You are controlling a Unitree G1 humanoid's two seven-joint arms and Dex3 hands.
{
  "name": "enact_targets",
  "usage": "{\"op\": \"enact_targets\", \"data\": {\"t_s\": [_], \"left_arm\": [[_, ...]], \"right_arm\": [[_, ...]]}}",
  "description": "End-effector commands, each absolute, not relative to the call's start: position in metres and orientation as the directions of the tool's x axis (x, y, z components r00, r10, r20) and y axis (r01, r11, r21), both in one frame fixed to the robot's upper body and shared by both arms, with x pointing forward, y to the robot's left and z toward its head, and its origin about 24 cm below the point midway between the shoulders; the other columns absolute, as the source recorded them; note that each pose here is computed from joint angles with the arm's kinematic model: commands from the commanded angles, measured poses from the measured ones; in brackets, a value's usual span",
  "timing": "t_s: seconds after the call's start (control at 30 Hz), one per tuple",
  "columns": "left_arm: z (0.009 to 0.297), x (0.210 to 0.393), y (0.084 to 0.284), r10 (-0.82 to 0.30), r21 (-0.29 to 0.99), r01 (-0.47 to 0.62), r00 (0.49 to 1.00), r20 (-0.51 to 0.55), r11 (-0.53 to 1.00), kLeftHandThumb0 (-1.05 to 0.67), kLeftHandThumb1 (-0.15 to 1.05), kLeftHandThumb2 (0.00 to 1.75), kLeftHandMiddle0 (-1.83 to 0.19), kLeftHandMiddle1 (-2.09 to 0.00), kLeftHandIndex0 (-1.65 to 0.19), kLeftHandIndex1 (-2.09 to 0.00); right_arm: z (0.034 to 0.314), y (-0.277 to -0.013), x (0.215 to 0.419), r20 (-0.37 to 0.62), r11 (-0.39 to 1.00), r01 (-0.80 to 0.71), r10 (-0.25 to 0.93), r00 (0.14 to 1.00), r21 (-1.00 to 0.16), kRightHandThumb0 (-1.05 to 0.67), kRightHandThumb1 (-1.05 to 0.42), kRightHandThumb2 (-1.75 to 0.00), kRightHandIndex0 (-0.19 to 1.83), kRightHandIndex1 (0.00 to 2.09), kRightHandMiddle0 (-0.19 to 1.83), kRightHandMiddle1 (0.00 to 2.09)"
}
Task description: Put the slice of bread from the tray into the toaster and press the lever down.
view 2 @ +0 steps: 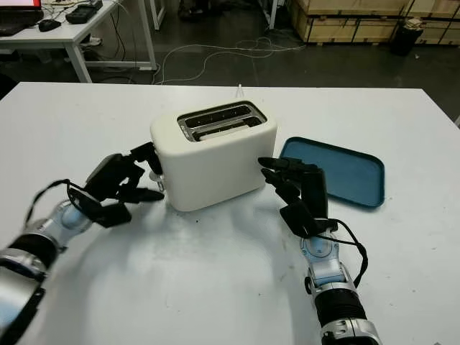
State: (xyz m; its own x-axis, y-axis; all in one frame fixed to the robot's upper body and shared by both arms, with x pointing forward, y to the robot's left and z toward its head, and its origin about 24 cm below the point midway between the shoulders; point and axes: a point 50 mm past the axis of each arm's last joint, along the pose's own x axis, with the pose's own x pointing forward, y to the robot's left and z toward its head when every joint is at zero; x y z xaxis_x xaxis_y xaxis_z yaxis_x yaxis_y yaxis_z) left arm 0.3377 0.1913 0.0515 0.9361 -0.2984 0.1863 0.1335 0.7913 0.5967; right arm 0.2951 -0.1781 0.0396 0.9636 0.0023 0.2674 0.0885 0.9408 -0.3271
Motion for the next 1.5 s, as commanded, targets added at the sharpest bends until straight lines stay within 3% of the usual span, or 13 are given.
{"op": "enact_targets", "data": {"t_s": [0.0, 0.27, 0.57, 0.7, 0.8, 0.83, 0.87, 0.9, 0.93, 1.0, 1.13, 1.23, 1.47], "left_arm": [[-0.040, 0.300, 0.159, -0.307, 0.445, 0.433, 0.893, -0.328, 0.784, -1.05, 0.75, 0.00, -1.55, -0.40, -1.57, -0.10], [-0.046, 0.297, 0.165, -0.317, 0.492, 0.489, 0.863, -0.393, 0.721, -1.05, 0.69, 0.01, -1.57, -0.30, -1.57, -0.11], [-0.038, 0.302, 0.172, -0.315, 0.534, 0.482, 0.872, -0.376, 0.695, -1.05, 0.72, 0.01, -1.57, -0.35, -1.57, -0.11], [-0.019, 0.313, 0.183, -0.327, 0.564, 0.441, 0.897, -0.296, 0.698, -1.05, 0.77, 0.02, -1.57, -0.35, -1.57, -0.08], [0.006, 0.327, 0.188, -0.325, 0.413, 0.363, 0.932, -0.161, 0.835, -1.05, 0.76, 0.01, -1.57, -0.87, -1.57, -0.07], [0.004, 0.329, 0.188, -0.309, 0.391, 0.359, 0.933, -0.187, 0.848, -1.05, 0.75, 0.01, -1.57, -0.98, -1.57, -0.09], [-0.009, 0.327, 0.183, -0.291, 0.406, 0.395, 0.910, -0.294, 0.824, -1.05, 0.73, 0.01, -1.57, -1.02, -1.57, -0.12], [-0.020, 0.322, 0.180, -0.277, 0.422, 0.434, 0.881, -0.384, 0.796, -1.05, 0.64, 0.01, -1.55, -0.67, -1.57, -0.18], [-0.035, 0.315, 0.173, -0.275, 0.422, 0.492, 0.835, -0.477, 0.761, -1.05, 0.60, 0.01, -1.56, -0.55, -1.57, -0.21], [-0.052, 0.303, 0.163, -0.280, 0.387, 0.567, 0.760, -0.586, 0.727, -1.05, 0.50, 0.02, -1.57, -0.61, -1.57, -0.30], [-0.058, 0.298, 0.163, -0.275, 0.366, 0.582, 0.734, -0.622, 0.726, -1.05, 0.48, 0.01, -1.57, -0.58, -1.57, -0.32], [-0.056, 0.300, 0.167, -0.266, 0.395, 0.585, 0.739, -0.619, 0.709, -1.05, 0.49, 0.01, -1.57, -0.83, -1.57, -0.33], [-0.052, 0.303, 0.169, -0.275, 0.407, 0.581, 0.752, -0.599, 0.705, -1.05, 0.50, 0.00, -1.57, -0.87, -1.57, -0.34]], "right_arm": [[0.039, -0.186, 0.295, 0.251, 0.936, 0.096, -0.009, 0.968, -0.339, -0.50, -0.92, -0.02, 0.96, 0.94, 1.20, 0.00], [0.039, -0.185, 0.296, 0.245, 0.936, 0.082, 0.005, 0.970, -0.343, -0.50, -0.92, -0.03, 0.97, 0.95, 1.21, 0.01], [0.040, -0.184, 0.297, 0.242, 0.941, 0.077, 0.005, 0.970, -0.330, -0.51, -0.92, -0.03, 0.98, 0.97, 1.21, 0.01], [0.040, -0.186, 0.297, 0.244, 0.940, 0.078, 0.006, 0.970, -0.333, -0.51, -0.92, -0.03, 0.98, 0.98, 1.21, 0.01], [0.040, -0.185, 0.296, 0.244, 0.939, 0.078, 0.007, 0.970, -0.334, -0.51, -0.92, -0.03, 0.97, 0.99, 1.21, 0.01], [0.040, -0.184, 0.296, 0.247, 0.940, 0.076, 0.009, 0.969, -0.333, -0.51, -0.92, -0.03, 0.97, 0.99, 1.21, 0.01], [0.040, -0.184, 0.296, 0.246, 0.939, 0.076, 0.010, 0.969, -0.334, -0.51, -0.92, -0.03, 0.97, 0.99, 1.21, 0.01], [0.040, -0.184, 0.296, 0.246, 0.939, 0.075, 0.010, 0.969, -0.336, -0.51, -0.92, -0.03, 0.97, 0.99, 1.21, 0.01], [0.040, -0.184, 0.296, 0.245, 0.938, 0.079, 0.006, 0.969, -0.338, -0.51, -0.92, -0.04, 0.97, 0.99, 1.21, 0.01], [0.040, -0.186, 0.296, 0.245, 0.934, 0.086, 0.001, 0.970, -0.345, -0.50, -0.92, -0.03, 0.96, 0.99, 1.20, 0.00], [0.040, -0.189, 0.295, 0.245, 0.934, 0.084, 0.004, 0.969, -0.348, -0.47, -0.92, -0.02, 0.94, 0.99, 1.19, 0.00], [0.038, -0.186, 0.295, 0.241, 0.939, 0.073, 0.010, 0.971, -0.336, -0.49, -0.92, -0.03, 0.94, 0.99, 1.20, 0.01], [0.038, -0.185, 0.295, 0.237, 0.938, 0.076, 0.006, 0.971, -0.337, -0.50, -0.92, -0.03, 0.95, 0.99, 1.21, 0.01]]}}
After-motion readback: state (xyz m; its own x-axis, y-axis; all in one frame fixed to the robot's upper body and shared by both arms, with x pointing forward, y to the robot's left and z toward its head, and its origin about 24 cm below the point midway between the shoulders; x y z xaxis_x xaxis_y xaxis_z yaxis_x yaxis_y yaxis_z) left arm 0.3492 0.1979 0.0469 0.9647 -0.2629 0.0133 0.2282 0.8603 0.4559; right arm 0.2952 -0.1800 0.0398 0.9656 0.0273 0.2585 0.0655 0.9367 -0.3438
